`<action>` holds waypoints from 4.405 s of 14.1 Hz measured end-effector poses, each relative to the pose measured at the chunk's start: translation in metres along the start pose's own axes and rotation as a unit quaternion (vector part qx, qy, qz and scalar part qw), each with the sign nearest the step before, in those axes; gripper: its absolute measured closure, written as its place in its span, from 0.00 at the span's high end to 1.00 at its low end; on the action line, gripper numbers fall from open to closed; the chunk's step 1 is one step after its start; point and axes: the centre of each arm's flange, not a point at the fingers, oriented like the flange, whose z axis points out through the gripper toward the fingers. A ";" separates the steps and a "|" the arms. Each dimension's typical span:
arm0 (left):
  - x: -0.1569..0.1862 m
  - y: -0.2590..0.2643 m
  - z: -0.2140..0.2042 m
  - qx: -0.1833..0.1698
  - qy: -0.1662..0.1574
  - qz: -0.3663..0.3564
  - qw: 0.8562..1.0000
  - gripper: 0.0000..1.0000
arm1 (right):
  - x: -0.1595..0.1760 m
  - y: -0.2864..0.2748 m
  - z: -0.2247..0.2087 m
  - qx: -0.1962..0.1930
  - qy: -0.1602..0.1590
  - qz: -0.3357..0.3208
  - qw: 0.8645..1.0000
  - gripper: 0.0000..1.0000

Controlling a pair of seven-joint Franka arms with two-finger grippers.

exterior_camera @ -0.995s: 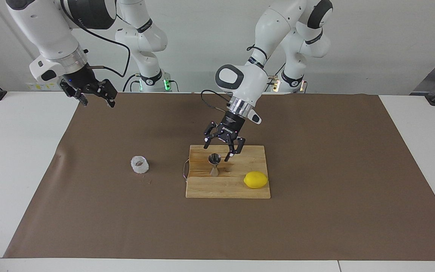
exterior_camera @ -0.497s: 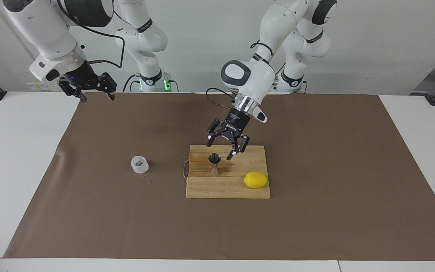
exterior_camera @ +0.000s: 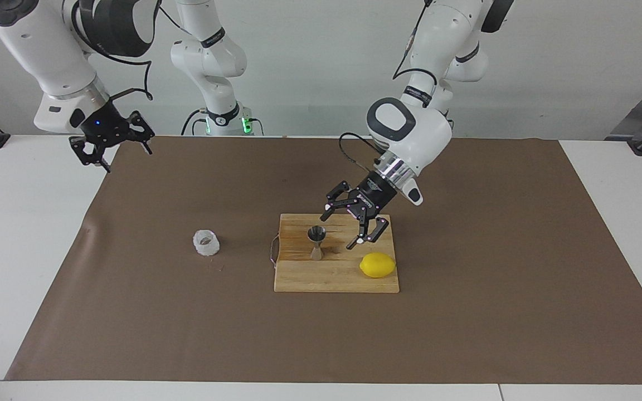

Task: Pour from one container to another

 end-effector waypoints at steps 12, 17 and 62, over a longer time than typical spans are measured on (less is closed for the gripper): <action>-0.004 0.037 -0.036 0.135 0.232 0.393 0.879 1.00 | -0.012 0.075 0.190 0.109 0.194 -0.219 0.950 1.00; 0.004 0.064 -0.061 0.189 0.324 0.503 0.778 1.00 | -0.004 0.075 0.255 0.141 0.261 -0.275 0.915 1.00; -0.019 0.116 -0.304 0.422 0.218 0.756 0.451 1.00 | 0.198 -0.160 0.174 0.085 0.137 -0.264 0.951 0.51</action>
